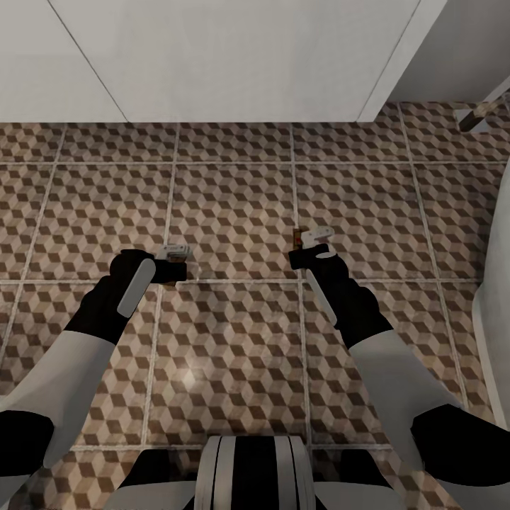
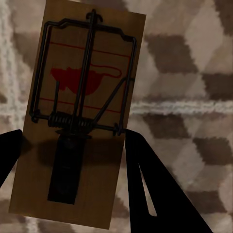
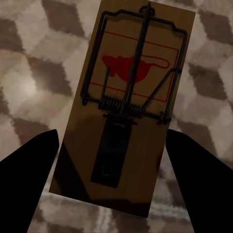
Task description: Take the four mousetraps from the cabinet in the bathroom and place them on the bathroom floor. Make sure all four end up on the same floor surface, and ensure that at least two of them are either under or directly next to the same bathroom sink.
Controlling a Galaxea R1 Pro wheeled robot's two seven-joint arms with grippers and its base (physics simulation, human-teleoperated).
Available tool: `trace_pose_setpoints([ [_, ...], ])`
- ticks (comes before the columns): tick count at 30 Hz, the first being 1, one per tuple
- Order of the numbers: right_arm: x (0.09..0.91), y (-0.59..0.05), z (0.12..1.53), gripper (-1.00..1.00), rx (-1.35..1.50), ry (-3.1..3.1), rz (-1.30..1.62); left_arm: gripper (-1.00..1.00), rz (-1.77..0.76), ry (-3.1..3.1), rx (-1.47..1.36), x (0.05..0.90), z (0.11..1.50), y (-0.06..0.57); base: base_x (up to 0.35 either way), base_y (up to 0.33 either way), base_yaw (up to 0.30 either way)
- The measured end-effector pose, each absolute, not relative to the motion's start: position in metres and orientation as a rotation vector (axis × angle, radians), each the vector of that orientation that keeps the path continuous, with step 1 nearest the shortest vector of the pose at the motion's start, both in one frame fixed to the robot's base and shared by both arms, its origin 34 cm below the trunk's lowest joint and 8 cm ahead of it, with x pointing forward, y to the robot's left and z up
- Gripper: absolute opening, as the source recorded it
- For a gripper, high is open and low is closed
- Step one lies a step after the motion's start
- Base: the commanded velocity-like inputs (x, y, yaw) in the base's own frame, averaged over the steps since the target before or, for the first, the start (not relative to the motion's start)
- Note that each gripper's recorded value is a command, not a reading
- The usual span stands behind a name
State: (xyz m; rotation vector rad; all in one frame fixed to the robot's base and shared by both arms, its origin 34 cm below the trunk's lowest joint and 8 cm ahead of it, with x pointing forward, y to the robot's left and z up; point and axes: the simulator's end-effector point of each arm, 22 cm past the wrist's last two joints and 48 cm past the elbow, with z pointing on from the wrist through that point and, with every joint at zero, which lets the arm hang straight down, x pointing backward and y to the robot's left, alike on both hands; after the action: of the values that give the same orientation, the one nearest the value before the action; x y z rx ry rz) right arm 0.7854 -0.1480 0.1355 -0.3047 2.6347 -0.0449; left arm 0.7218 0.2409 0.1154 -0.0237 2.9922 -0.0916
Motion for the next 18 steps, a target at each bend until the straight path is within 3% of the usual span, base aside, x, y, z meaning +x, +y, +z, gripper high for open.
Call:
trace_pose_setpoints([
  [18,0.7845,-0.1480,0.1305,-1.00,-0.306,2.638,-0.045,-1.00,-0.091,2.996,-0.024,0.7206,0.1105,0.2410,0.000,0.000,0.000],
])
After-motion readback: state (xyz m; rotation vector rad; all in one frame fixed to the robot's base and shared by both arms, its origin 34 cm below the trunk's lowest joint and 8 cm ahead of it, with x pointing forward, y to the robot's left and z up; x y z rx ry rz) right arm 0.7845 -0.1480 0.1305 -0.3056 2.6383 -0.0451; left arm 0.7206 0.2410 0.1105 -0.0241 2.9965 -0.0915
